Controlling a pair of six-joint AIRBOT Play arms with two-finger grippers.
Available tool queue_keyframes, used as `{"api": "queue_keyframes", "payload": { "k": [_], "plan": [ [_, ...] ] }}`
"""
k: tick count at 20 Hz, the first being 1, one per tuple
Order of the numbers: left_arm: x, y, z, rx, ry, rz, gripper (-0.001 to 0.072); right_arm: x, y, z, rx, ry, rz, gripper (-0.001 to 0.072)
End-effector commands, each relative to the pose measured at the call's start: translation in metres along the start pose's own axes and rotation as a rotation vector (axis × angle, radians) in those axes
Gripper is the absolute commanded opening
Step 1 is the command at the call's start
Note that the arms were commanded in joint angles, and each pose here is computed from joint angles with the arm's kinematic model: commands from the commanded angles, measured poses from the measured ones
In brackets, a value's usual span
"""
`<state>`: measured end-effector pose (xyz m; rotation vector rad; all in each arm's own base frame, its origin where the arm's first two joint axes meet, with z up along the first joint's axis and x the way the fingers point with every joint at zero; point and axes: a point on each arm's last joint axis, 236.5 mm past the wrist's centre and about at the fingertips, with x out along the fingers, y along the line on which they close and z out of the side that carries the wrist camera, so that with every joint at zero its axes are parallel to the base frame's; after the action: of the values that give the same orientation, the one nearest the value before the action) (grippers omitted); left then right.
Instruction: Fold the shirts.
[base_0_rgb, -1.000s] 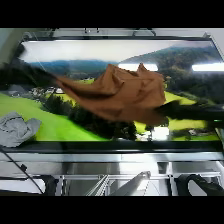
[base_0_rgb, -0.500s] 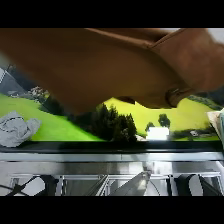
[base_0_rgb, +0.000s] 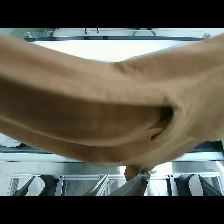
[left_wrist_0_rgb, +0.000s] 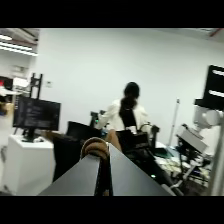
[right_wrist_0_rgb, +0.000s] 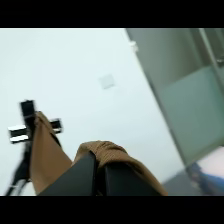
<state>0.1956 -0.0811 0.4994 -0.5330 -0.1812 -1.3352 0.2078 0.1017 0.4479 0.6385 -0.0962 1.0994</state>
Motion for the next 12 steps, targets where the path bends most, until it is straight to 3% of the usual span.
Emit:
{"api": "queue_keyframes", "payload": {
  "k": [1, 4, 6, 8, 9, 12],
  "plan": [
    [-0.029, 0.085, -0.006, -0.064, 0.018, 0.443, 0.0019, -0.01, -0.073, -0.003, -0.041, 0.055, -0.305, 0.0024],
    [-0.109, 0.179, -0.052, -0.278, 0.035, 0.847, 0.0023, -0.029, -0.126, -0.015, 0.0, 0.114, -0.461, 0.0024],
    [-0.139, 0.205, -0.091, -0.495, -0.005, 0.874, 0.0025, -0.022, -0.125, -0.027, 0.046, 0.153, -0.403, 0.0024],
    [-0.142, 0.209, -0.107, -0.672, -0.105, 0.738, 0.0024, -0.008, -0.116, -0.04, 0.068, 0.191, -0.341, 0.0024],
    [-0.136, 0.199, -0.102, -0.718, -0.169, 0.607, 0.0025, 0.0, -0.11, -0.047, 0.073, 0.212, -0.308, 0.0024],
    [-0.123, 0.147, -0.057, -0.671, -0.363, 0.25, 0.0024, 0.014, -0.09, -0.059, 0.072, 0.249, -0.241, 0.0024]
  ]
}}
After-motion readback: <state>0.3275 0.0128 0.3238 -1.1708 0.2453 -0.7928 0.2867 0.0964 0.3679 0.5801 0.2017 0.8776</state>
